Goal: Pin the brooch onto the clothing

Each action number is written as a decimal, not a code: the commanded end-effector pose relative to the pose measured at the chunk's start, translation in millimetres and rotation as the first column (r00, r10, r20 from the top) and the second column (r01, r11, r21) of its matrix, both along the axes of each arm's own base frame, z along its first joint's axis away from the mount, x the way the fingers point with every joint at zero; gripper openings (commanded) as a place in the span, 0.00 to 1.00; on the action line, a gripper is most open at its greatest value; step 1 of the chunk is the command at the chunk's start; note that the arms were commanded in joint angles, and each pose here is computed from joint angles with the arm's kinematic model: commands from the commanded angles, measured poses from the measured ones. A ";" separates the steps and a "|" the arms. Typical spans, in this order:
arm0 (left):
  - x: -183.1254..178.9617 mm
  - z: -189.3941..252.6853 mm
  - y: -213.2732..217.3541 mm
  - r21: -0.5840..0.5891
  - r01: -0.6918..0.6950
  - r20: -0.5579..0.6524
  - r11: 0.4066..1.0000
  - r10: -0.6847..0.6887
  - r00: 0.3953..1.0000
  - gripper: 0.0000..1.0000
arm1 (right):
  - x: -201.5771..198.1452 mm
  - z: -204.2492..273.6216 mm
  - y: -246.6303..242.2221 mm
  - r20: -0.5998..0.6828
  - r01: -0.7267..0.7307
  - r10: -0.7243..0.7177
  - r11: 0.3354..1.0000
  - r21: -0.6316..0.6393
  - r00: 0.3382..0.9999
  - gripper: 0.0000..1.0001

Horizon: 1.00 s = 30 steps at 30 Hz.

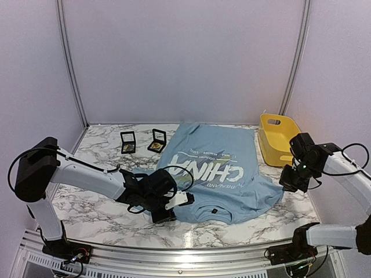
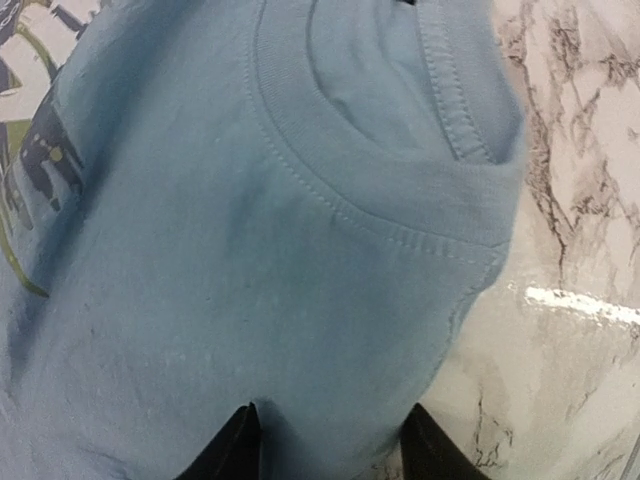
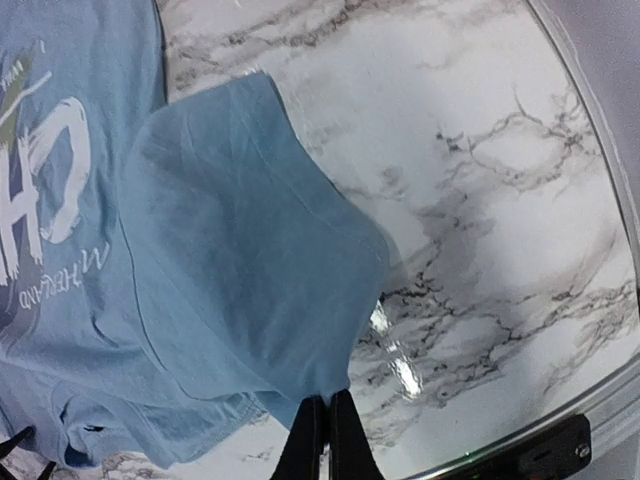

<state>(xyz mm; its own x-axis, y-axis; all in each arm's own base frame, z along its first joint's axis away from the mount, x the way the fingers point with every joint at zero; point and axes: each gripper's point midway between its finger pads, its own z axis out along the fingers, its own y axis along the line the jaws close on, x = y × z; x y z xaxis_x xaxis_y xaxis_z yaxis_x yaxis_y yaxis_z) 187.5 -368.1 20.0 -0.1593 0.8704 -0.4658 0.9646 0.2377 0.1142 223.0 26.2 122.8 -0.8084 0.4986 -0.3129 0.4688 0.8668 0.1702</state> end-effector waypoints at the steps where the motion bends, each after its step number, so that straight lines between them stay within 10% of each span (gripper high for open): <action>1: -4.9 -20.2 19.1 0.059 0.002 -0.008 0.998 -0.002 1.000 0.43 | -43.5 -11.8 3.5 -0.201 0.008 -0.002 1.000 0.028 0.980 0.00; 12: -10.1 -29.4 28.7 0.072 -0.009 -0.022 0.997 0.011 1.000 0.09 | -66.5 -9.9 -20.8 -0.368 -0.113 0.061 0.986 -0.120 0.928 0.02; 14: -11.8 -27.5 31.7 0.068 -0.019 -0.025 0.998 0.021 0.999 0.00 | -63.5 -10.4 -23.9 -0.387 -0.140 0.076 0.980 -0.141 0.919 0.27; 19: -26.1 -15.5 46.2 0.106 -0.063 -0.106 0.992 0.075 0.992 0.00 | -34.6 11.0 -30.2 -0.329 -0.142 0.069 0.969 -0.203 0.942 0.39; 30: -55.0 5.1 85.9 0.247 -0.114 -0.229 0.962 0.172 0.958 0.00 | 30.7 -24.9 -13.5 -0.217 -0.180 0.140 0.967 -0.180 0.966 0.34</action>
<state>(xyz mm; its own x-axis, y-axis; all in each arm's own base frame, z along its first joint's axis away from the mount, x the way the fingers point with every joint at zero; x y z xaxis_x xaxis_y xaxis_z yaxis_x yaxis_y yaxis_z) 149.2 -306.7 19.5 -0.3343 0.8958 -0.2930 0.9380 0.3466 -0.0105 226.4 3.7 122.2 -0.9309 0.3256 -0.1659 0.3488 0.9270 -0.1376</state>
